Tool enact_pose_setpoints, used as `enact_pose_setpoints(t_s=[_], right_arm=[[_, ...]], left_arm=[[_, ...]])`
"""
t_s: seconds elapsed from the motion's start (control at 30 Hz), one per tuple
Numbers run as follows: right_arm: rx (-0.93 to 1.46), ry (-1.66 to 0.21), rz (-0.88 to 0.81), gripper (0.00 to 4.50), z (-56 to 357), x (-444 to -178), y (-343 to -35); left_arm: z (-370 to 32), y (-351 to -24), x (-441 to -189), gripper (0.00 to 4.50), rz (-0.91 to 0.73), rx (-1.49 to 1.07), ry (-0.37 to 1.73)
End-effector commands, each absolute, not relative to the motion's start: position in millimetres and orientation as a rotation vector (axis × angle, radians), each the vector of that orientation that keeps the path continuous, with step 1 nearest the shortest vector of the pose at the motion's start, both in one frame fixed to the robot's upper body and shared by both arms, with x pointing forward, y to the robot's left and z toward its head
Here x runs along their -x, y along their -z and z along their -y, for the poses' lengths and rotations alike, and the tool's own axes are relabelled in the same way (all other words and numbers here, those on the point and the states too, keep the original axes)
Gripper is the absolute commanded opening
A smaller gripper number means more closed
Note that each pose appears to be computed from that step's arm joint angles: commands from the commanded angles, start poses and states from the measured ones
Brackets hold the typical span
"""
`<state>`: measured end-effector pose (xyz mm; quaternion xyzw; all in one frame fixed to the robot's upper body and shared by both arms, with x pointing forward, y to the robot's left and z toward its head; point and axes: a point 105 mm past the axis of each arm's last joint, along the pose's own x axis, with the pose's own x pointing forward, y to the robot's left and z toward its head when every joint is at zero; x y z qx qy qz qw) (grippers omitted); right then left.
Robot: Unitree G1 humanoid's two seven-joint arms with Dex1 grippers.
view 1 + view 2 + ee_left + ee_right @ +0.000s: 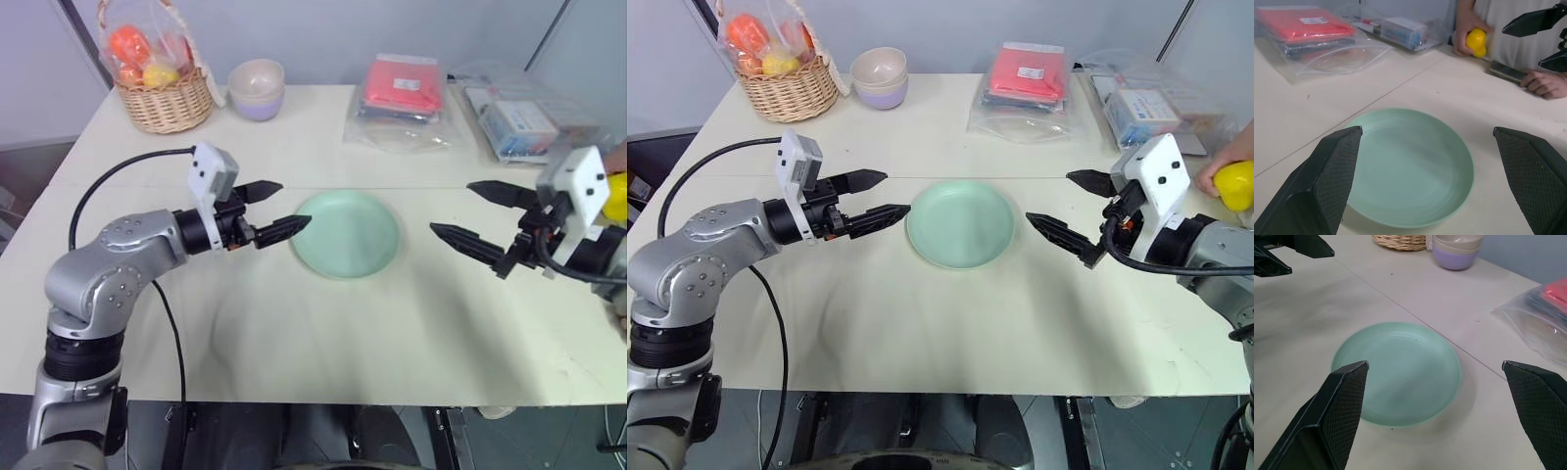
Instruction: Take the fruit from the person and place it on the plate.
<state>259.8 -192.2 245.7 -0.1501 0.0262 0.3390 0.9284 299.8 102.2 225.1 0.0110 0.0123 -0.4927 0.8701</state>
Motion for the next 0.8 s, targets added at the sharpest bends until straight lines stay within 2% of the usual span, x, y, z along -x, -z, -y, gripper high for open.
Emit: enact_pose_setpoints(t_s=[0.03, 0.8], right_arm=[[0.346, -0.682, -0.01, 4.47, 193.4, -258.4, -256.1], [0.345, -0.672, -0.014, 4.47, 197.2, -258.3, -253.4]], left_arm=[[-99.4, -231.3, -298.0, 4.5, 0.015, -0.038, 1.035], [-102.5, -235.4, -301.0, 4.5, 0.031, -0.042, 0.998]])
